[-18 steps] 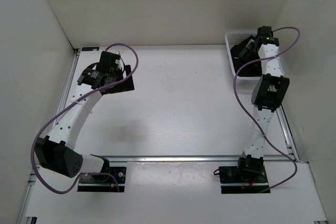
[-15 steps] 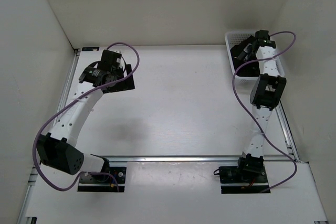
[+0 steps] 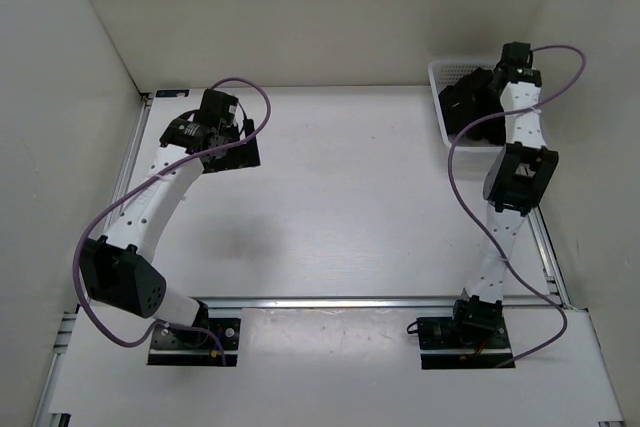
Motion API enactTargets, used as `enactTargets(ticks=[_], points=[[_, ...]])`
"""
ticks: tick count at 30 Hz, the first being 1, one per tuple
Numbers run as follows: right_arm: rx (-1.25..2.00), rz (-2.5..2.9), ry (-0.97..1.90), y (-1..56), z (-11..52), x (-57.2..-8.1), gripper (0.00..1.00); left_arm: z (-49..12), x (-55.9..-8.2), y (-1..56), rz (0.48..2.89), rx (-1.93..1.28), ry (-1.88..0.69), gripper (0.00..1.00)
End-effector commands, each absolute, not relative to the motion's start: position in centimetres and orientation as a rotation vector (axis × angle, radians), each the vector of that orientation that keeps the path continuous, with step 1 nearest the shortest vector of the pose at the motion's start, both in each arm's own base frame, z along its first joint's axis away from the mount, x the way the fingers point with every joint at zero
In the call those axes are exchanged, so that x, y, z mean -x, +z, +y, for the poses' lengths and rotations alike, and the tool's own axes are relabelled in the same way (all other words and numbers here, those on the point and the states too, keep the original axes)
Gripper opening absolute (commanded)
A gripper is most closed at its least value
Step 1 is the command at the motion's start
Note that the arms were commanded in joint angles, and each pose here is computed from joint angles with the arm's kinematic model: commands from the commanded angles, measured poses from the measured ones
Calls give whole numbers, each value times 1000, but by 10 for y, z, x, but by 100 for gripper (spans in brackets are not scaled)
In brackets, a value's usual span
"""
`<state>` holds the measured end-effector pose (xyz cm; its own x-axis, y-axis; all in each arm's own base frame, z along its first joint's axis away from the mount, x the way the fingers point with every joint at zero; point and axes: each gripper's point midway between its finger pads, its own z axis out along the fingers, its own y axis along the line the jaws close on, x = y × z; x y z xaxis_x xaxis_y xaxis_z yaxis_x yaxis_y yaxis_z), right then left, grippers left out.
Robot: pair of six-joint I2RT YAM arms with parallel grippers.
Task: Fold and stack the shorts
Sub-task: Grab the shorts from the pile, then move the shorts to the center of the board
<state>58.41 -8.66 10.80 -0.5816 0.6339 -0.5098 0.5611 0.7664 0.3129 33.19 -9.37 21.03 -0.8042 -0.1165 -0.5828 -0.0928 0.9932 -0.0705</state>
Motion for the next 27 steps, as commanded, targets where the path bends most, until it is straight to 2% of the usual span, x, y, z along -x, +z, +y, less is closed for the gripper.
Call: enactTargets(ticks=[1, 2, 4, 7, 11, 14, 16, 20, 21, 23, 24, 25, 26, 27], points=[[-688, 1974, 269, 300, -73, -584, 0, -98, -328, 233, 2453, 143, -110, 100], [-639, 1910, 301, 342, -61, -572, 0, -99, -326, 236, 2445, 139, -125, 100], [-575, 1840, 348, 388, -46, -556, 0, -100, -327, 244, 2424, 157, -141, 100], [-380, 1691, 491, 482, 13, -511, 0, -78, -323, 253, 2425, 276, -86, 100], [-160, 1588, 676, 547, 87, -453, 0, -75, -316, 288, 2349, 302, -151, 100], [-4, 1556, 810, 571, 142, -406, 0, -63, -305, 315, 2262, 327, -147, 100], [81, 1548, 890, 579, 176, -373, 0, -48, -299, 337, 2185, 371, -139, 100], [165, 1647, 953, 544, 221, -339, 0, -33, -285, 363, 2088, 447, -180, 100], [135, 1742, 920, 507, 228, -338, 0, -37, -283, 365, 2089, 432, -222, 100], [121, 1815, 874, 468, 232, -341, 0, -40, -282, 361, 2109, 408, -241, 100], [105, 1908, 822, 424, 230, -342, 2, -42, -282, 357, 2123, 403, -249, 100], [70, 1950, 770, 404, 223, -346, 11, -42, -282, 352, 2136, 393, -239, 100], [26, 1983, 685, 384, 212, -352, 53, -43, -281, 341, 2171, 377, -235, 100], [-16, 2029, 620, 363, 200, -358, 69, -44, -281, 335, 2190, 374, -240, 100]])
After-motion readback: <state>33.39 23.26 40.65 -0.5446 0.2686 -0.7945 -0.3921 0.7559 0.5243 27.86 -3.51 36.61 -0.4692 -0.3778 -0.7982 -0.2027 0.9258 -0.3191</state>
